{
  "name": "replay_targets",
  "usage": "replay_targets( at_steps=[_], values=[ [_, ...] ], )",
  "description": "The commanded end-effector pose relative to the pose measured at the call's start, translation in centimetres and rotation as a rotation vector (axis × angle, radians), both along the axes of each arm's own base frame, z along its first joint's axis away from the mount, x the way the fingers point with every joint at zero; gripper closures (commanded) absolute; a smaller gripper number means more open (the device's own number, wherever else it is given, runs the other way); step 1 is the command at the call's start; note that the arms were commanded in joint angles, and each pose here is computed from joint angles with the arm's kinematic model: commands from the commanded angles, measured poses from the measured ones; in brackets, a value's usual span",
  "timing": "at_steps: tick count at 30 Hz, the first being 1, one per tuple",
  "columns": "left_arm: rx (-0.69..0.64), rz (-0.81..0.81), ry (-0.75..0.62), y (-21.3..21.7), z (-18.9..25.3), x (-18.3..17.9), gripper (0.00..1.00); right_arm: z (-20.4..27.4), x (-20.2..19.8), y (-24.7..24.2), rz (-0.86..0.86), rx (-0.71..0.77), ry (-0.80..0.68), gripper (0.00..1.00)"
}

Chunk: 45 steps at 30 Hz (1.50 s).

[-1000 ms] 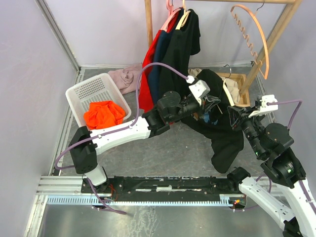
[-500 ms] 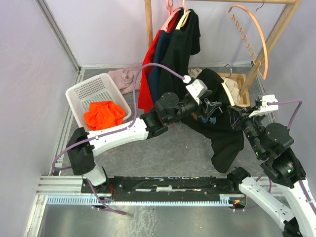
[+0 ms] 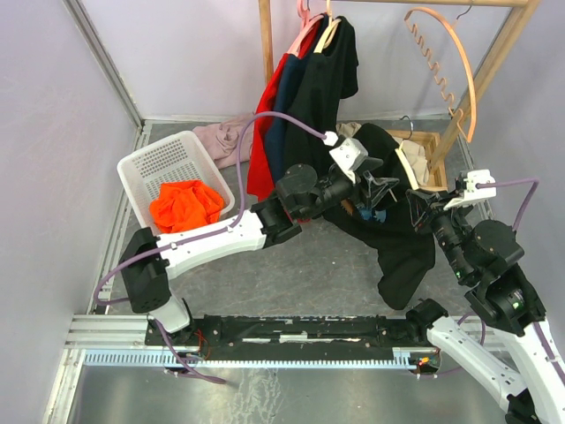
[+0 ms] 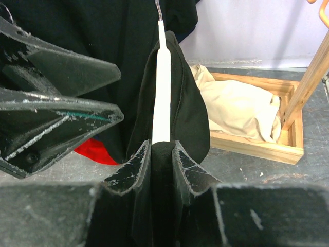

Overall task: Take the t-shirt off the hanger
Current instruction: Remove the T-shirt from the clothesline.

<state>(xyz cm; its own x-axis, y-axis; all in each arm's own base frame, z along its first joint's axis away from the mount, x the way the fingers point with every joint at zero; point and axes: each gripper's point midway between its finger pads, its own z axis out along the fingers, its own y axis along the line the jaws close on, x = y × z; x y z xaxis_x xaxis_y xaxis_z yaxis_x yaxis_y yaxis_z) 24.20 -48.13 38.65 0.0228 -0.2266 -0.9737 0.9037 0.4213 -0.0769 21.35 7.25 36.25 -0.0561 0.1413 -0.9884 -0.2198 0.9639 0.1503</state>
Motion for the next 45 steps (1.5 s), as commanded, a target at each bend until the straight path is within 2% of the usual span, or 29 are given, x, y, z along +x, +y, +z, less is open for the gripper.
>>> replay_targets(
  at_steps=[1, 11, 25, 30, 35, 45],
  values=[
    [-0.121, 0.026, -0.099, 0.3, 5.6, 1.0, 0.38, 3.5, -0.2, 0.2, 0.014, 0.065, -0.118, 0.99],
    [-0.128, -0.057, -0.199, -2.0, 7.3, 2.7, 0.42, 3.4, -0.2, 0.8, 0.047, 0.063, -0.112, 0.99],
    [-0.156, -0.144, -0.222, -3.2, 8.0, 1.7, 0.62, 2.5, 0.5, 1.5, 0.061, 0.05, -0.086, 0.99],
    [-0.172, -0.174, -0.223, -2.9, 8.2, 0.9, 0.65, 2.3, 0.6, 1.6, 0.062, 0.053, -0.081, 0.99],
    [-0.2, -0.199, -0.227, -2.1, 8.0, -0.1, 0.64, 2.3, 0.6, 1.5, 0.057, 0.056, -0.082, 0.99],
    [-0.205, -0.164, -0.264, -1.8, 8.9, 0.4, 0.47, 2.0, 0.7, 1.8, 0.067, 0.052, -0.074, 0.99]
  ],
)
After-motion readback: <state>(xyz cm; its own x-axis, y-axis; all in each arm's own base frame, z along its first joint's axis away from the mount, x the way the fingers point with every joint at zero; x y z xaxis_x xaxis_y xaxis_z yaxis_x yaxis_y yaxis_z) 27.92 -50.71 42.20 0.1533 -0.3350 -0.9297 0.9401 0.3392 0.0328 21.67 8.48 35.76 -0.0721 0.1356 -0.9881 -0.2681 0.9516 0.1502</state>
